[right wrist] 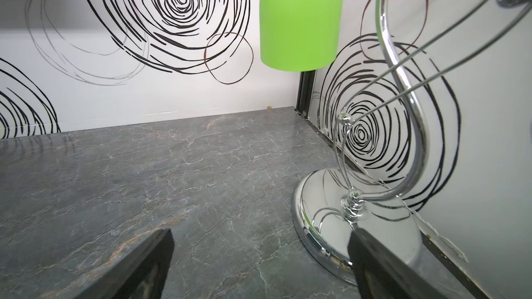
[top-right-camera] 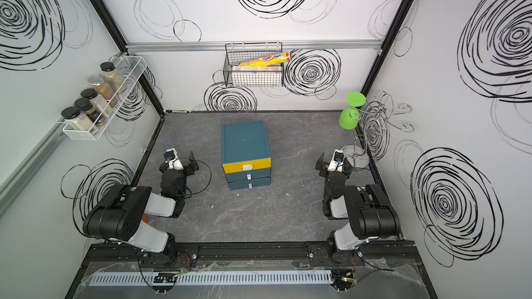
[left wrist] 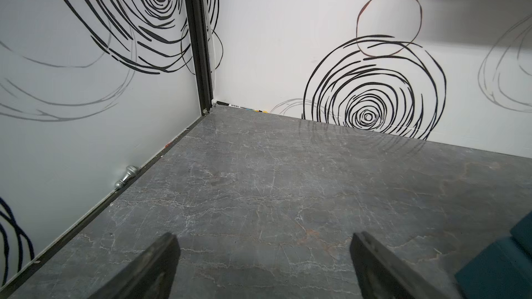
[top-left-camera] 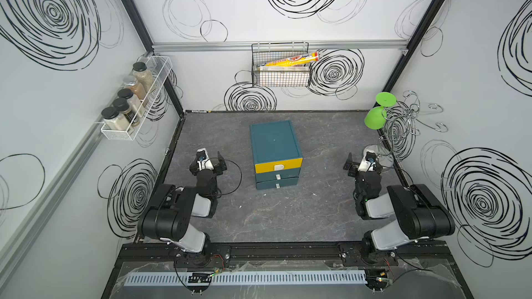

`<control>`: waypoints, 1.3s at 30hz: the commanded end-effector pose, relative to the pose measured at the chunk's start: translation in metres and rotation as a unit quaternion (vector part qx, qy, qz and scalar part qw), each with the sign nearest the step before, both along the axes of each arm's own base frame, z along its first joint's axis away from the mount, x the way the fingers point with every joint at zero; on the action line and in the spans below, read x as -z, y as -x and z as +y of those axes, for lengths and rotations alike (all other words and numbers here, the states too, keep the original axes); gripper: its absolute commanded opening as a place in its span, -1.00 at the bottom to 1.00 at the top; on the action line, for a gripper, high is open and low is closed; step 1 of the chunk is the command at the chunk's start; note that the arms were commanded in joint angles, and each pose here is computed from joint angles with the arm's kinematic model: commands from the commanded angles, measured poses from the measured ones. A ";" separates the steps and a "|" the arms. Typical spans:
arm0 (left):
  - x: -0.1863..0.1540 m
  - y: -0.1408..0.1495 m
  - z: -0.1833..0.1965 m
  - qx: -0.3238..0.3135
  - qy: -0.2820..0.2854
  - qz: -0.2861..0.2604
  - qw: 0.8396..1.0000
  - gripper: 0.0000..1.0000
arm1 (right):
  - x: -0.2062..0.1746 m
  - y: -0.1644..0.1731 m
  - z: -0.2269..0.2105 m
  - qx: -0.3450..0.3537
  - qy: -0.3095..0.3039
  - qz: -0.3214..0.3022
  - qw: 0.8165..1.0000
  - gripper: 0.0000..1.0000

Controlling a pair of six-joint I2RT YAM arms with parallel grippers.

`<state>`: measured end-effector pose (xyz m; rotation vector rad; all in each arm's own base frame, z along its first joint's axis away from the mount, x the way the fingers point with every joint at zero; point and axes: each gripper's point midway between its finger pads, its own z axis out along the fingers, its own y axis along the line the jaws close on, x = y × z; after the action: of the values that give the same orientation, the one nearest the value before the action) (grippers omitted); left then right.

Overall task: Take the cookies out of the drawer
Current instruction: Open the drawer in the storage box.

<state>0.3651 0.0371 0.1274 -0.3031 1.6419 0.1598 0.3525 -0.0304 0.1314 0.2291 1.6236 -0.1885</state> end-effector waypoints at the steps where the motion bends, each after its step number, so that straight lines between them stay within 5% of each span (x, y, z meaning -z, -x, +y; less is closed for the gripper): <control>1: -0.013 -0.002 0.003 -0.007 -0.006 -0.024 1.000 0.98 | -0.002 -0.003 0.000 -0.001 0.002 -0.002 1.000 0.99; 17: -0.020 -0.004 -0.008 0.013 -0.023 -0.013 1.000 0.98 | -0.017 0.008 -0.003 0.007 0.002 -0.028 1.000 1.00; 19: -0.048 -0.006 -0.015 -0.011 -0.044 -0.009 0.999 0.98 | -0.033 0.009 -0.007 0.021 -0.001 -0.020 1.000 1.00; 21: -0.090 0.003 -0.021 0.000 -0.018 -0.061 0.998 0.98 | -0.054 0.008 -0.018 0.060 -0.062 -0.027 0.996 1.00; 26: -0.170 0.015 -0.041 0.058 0.032 -0.094 0.993 0.98 | -0.113 0.005 0.045 -0.096 -0.170 -0.025 0.980 0.99; 29: -0.205 0.026 -0.081 0.154 0.030 -0.083 0.984 0.98 | -0.142 0.021 0.090 -0.209 -0.247 -0.015 0.946 0.99; 32: -0.229 0.033 -0.125 0.256 0.026 -0.040 0.965 0.98 | -0.164 0.054 0.132 -0.310 -0.334 -0.015 0.890 1.00; 35: -0.231 0.036 -0.172 0.360 0.032 0.027 0.932 0.98 | -0.169 0.086 0.161 -0.370 -0.427 -0.008 0.825 0.97; 39: -0.215 0.037 -0.226 0.444 0.039 0.114 0.888 0.98 | -0.161 0.120 0.193 -0.430 -0.556 -0.006 0.711 0.91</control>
<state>0.3407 -0.1456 0.4050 0.2513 1.6041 -0.4459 0.2525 0.1379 0.3044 0.2251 1.4667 1.2132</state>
